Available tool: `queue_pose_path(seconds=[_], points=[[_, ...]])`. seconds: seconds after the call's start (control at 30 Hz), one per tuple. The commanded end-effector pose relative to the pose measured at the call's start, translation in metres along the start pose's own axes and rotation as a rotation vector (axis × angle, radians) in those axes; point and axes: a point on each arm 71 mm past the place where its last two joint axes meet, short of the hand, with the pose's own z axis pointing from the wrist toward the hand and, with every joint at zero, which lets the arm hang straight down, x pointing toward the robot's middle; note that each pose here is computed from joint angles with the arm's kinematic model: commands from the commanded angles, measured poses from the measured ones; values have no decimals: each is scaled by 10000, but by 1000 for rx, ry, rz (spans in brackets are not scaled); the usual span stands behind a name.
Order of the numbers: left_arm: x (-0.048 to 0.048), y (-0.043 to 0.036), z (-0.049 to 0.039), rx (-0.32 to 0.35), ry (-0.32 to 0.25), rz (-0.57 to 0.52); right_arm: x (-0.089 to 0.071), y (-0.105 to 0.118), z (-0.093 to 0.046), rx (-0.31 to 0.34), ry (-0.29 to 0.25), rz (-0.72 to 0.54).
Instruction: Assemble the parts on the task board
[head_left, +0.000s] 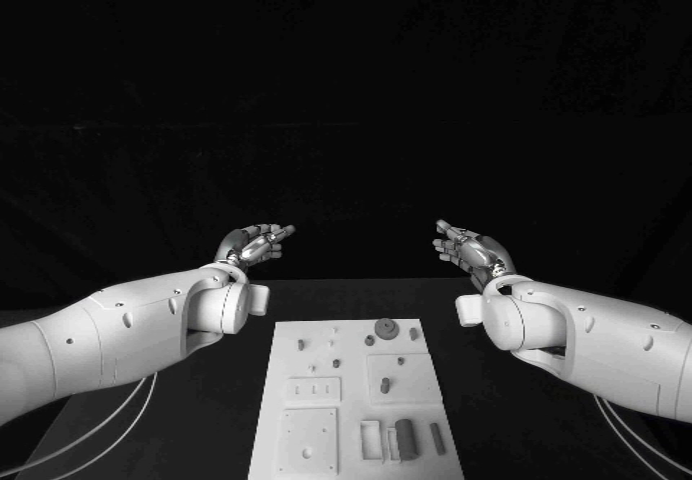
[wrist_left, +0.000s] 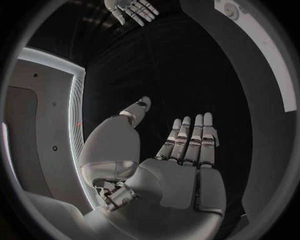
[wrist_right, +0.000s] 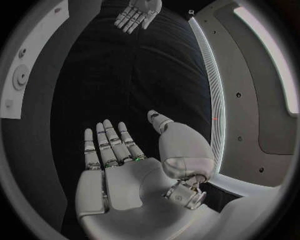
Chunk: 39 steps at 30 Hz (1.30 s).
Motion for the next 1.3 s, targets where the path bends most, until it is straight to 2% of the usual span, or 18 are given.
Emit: queue_pose_path(seconds=[0.03, 0.13, 0.23, 0.47, 0.5, 0.6, 0.7, 0.83, 1.07, 1.3], points=[[-7, -13, 103, -101, 124, 37, 25, -5, 95, 90, 209, -18], [-86, -57, 176, -119, 127, 64, -59, 24, 176, 121, 247, -43], [-125, -81, 209, -128, 127, 77, -120, 46, 228, 143, 273, -62], [-131, -84, 215, -130, 127, 79, -186, 72, 279, 168, 300, -83], [-137, -93, 96, -51, 263, 99, -252, 111, 439, -50, 289, -657], [-179, -90, 15, -34, 277, 115, -229, 111, 461, -73, 298, -771], [-214, -80, -103, -37, 279, 119, -171, 99, 492, -65, 313, -802], [-174, -124, -188, -21, 305, 135, -135, 99, 488, -85, 306, -853], [-71, -170, -255, -11, 336, 125, 16, 102, 494, -125, 324, -985], [-3, -243, -308, -1, 354, 109, 193, 109, 464, -182, 374, -1159]])
